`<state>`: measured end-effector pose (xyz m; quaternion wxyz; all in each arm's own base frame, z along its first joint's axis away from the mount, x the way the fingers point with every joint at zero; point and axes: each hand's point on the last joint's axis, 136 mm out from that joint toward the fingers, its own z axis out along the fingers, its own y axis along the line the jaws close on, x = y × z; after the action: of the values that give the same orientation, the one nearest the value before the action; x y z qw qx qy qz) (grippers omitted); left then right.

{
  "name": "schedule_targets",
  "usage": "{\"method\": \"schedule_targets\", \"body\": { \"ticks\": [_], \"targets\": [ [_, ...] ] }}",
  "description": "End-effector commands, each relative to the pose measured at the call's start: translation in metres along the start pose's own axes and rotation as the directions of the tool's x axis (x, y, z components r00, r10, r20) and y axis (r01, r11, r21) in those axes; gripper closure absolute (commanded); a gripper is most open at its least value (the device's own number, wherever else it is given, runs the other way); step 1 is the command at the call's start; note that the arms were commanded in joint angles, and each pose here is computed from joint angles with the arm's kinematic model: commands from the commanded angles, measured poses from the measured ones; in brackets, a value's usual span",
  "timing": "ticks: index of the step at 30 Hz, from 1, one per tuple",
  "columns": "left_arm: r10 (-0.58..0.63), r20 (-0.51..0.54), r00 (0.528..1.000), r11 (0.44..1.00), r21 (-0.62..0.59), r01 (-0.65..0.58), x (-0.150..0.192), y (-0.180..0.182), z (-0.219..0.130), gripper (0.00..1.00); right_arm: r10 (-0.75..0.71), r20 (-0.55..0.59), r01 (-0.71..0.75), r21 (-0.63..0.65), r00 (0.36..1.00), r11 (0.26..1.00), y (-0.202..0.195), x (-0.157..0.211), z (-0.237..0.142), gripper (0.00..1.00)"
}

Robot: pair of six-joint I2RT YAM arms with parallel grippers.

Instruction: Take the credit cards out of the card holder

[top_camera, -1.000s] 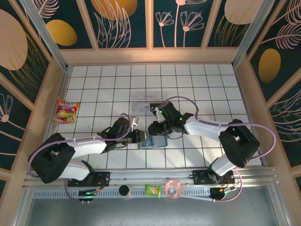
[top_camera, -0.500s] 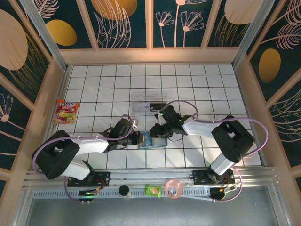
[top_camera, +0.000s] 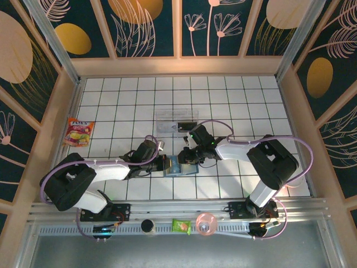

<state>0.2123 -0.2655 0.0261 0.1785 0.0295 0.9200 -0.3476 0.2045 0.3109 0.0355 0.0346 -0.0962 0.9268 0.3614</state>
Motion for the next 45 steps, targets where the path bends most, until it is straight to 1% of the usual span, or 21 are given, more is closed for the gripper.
{"method": "schedule_targets", "body": {
  "ticks": [1,7,9,10,12,14,20,23,31,37,38,42,45],
  "targets": [
    [-0.013,-0.039,0.999,0.999,-0.046,0.011,0.011,0.012,0.004,1.0,0.027,-0.009,-0.027,0.017,1.0,0.999,-0.01,0.004,0.003,0.79],
    [-0.015,-0.042,0.999,0.999,-0.047,0.013,0.012,0.013,0.005,1.0,0.039,-0.023,-0.039,0.02,0.999,0.999,-0.015,0.007,0.007,0.79],
    [-0.016,-0.044,0.999,0.999,-0.049,0.014,0.012,0.013,0.005,1.0,0.05,-0.01,-0.05,0.057,0.999,0.997,-0.021,0.004,0.005,0.79],
    [-0.016,-0.042,0.999,0.999,-0.05,0.014,0.012,0.013,0.004,1.0,0.047,0.005,-0.047,0.068,0.999,0.997,-0.023,0.002,0.001,0.77],
    [-0.019,-0.041,0.999,0.998,-0.052,0.016,0.013,0.014,0.003,1.0,0.045,0.024,-0.046,0.053,0.999,0.998,-0.023,-0.003,-0.007,0.76],
    [-0.02,-0.04,0.999,0.998,-0.054,0.017,0.013,0.015,0.002,1.0,0.038,0.019,-0.039,0.039,0.999,0.998,-0.02,-0.004,-0.009,0.76],
    [-0.024,-0.039,0.999,0.998,-0.05,0.022,0.014,0.015,0.003,1.0,0.027,-0.008,-0.028,-0.015,1.0,1.0,-0.009,-0.001,-0.002,0.77],
    [-0.025,-0.041,0.999,0.998,-0.051,0.023,0.014,0.015,0.003,1.0,0.021,-0.02,-0.021,-0.023,1.0,0.999,-0.007,0.001,0.002,0.77],
    [-0.024,-0.047,0.999,0.999,-0.046,0.021,0.015,0.015,0.004,1.0,0.028,-0.047,-0.03,-0.041,0.999,0.999,-0.007,0.005,0.011,0.82],
    [-0.019,-0.051,0.999,0.999,-0.039,0.017,0.015,0.014,0.005,1.0,0.029,-0.05,-0.032,-0.062,0.998,0.998,-0.005,0.005,0.012,0.83],
    [-0.019,-0.05,0.999,0.999,-0.038,0.017,0.015,0.013,0.005,1.0,0.031,-0.053,-0.035,-0.067,0.998,0.997,-0.005,0.006,0.013,0.84],
    [-0.02,-0.047,0.999,0.999,-0.041,0.018,0.015,0.014,0.004,1.0,0.041,-0.047,-0.044,-0.06,0.998,0.997,-0.008,0.007,0.012,1.0],
    [-0.022,-0.04,0.999,0.999,-0.045,0.021,0.014,0.015,0.002,1.0,0.05,-0.025,-0.051,-0.038,0.998,0.998,-0.011,0.006,0.006,1.0]
  ]
}}
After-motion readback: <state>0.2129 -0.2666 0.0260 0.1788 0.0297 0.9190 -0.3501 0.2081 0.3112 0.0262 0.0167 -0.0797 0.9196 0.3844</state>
